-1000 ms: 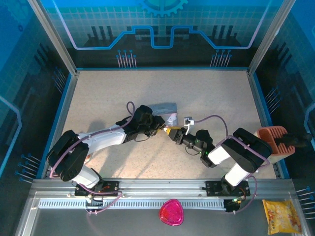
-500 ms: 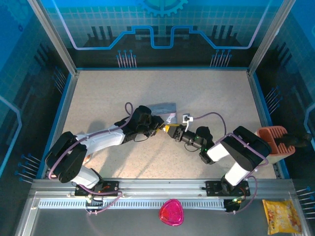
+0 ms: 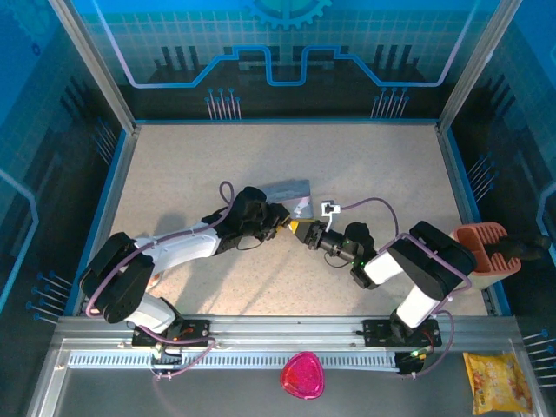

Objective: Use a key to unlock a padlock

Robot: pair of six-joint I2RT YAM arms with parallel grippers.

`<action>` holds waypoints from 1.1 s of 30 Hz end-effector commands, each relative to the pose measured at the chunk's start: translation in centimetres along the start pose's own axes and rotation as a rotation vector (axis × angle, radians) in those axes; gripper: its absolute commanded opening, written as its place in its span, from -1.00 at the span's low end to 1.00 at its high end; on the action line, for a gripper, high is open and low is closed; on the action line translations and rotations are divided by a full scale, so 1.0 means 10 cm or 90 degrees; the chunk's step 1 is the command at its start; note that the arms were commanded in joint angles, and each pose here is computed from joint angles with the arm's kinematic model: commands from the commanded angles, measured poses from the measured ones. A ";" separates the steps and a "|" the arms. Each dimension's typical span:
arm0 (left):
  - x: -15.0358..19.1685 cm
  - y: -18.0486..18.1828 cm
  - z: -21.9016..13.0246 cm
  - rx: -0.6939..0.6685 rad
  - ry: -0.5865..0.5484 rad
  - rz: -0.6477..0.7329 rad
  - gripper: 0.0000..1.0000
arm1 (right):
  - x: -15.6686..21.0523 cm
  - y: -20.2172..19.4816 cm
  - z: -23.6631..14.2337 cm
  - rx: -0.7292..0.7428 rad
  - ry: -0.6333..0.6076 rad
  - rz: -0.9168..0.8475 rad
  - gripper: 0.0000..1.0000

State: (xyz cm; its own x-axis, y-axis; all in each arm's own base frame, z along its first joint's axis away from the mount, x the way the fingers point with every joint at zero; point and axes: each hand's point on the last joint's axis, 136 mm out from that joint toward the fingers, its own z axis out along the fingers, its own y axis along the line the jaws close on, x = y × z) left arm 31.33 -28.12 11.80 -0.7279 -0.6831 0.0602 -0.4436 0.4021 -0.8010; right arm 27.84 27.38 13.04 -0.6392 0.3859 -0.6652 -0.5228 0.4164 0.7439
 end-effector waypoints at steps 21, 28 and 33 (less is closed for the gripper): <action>-0.02 -0.36 -0.15 0.084 -0.002 0.004 -0.99 | 0.06 -0.10 -0.02 0.025 -0.004 0.015 -0.45; 0.00 -0.35 -0.12 0.087 0.004 0.001 -0.99 | 0.05 -0.05 0.02 0.008 0.002 0.030 -0.62; 0.03 -0.38 -0.11 0.093 0.008 0.002 -0.99 | 0.04 -0.03 0.03 0.003 0.001 0.039 -0.73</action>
State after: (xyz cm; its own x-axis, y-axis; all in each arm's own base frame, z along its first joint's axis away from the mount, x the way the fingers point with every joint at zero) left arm 31.50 -28.10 12.23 -0.7260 -0.6848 0.0631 -0.4354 0.3867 -0.8129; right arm 27.85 27.18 12.02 -0.6664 0.4034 -0.6271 -0.4736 0.4205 0.7739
